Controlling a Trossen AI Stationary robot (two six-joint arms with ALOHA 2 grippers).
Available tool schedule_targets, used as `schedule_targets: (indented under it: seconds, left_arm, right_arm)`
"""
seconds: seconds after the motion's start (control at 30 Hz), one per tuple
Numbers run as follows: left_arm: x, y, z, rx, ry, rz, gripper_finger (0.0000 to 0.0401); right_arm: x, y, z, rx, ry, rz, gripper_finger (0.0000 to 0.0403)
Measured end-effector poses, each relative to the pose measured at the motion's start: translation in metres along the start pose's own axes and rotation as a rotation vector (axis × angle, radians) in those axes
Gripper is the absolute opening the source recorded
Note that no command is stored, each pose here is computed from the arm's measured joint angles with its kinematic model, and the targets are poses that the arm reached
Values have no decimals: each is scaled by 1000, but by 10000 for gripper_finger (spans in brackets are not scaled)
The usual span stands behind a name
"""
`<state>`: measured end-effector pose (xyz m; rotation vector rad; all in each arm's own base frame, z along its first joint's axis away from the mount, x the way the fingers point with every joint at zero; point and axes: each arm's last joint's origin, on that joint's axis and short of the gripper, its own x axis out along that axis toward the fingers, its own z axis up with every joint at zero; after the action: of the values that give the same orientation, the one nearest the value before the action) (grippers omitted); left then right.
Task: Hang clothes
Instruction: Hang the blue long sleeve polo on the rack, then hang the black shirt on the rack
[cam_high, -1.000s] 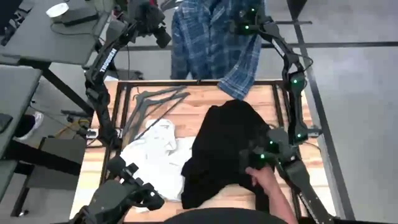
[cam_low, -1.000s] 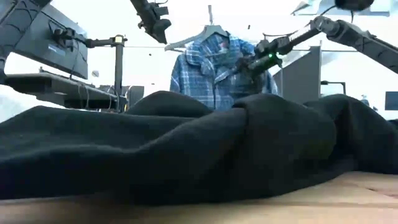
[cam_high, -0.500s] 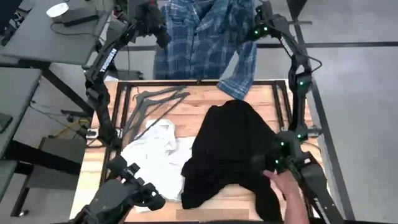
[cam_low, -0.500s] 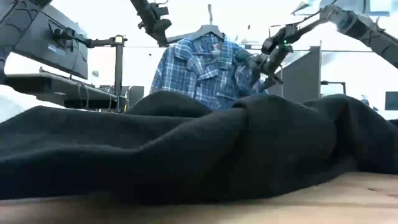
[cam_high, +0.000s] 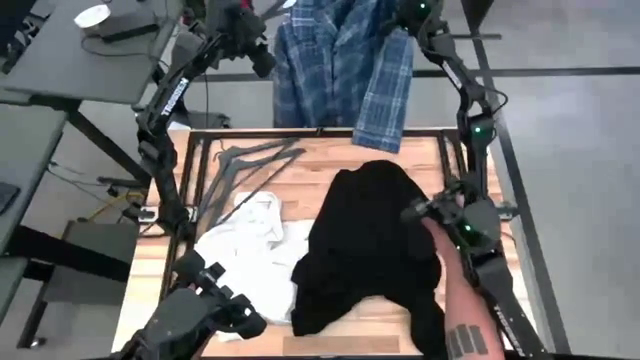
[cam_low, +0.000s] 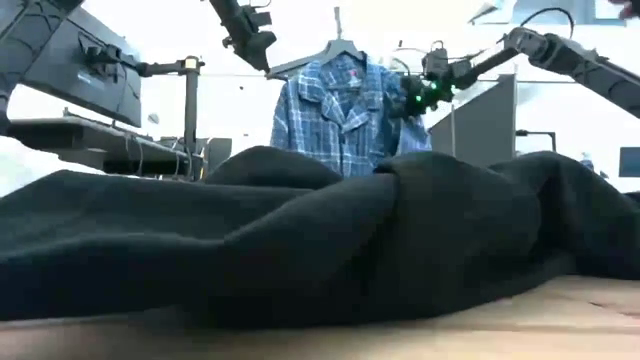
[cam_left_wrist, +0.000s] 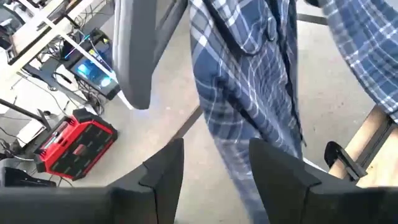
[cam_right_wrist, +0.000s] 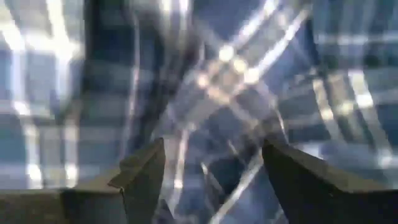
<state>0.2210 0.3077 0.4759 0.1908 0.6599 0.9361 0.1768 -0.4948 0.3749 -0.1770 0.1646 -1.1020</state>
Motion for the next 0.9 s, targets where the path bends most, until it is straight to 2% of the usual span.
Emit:
schedule_targets:
  seconds: [0.1,0.2,0.33,0.4,0.53,0.67,0.77,0.9]
  left_arm:
    - [0,0,0,-26,4,-1,164]
    - [0,-1,-2,-49,21,-9,164]
    - [0,-5,-6,-118,69,-31,164]
    - [-1,-9,-10,-159,112,-66,164]
    - [-5,-25,-16,-239,200,-231,164]
    - [-7,-55,-19,-237,304,-339,164]
    - [-9,-83,-19,-243,360,-396,164]
    - [-11,-124,-20,-229,438,-443,164]
  right_arm:
    - [-15,4,7,127,132,30,255]
    - [-38,15,15,189,315,87,255]
    - [-85,32,43,226,468,255,255]
    - [-108,41,60,215,482,352,255]
    - [-140,56,91,148,411,473,255]
    - [-163,62,116,138,310,551,255]
    - [-172,65,121,161,294,611,255]
    - [-177,84,107,187,356,729,255]
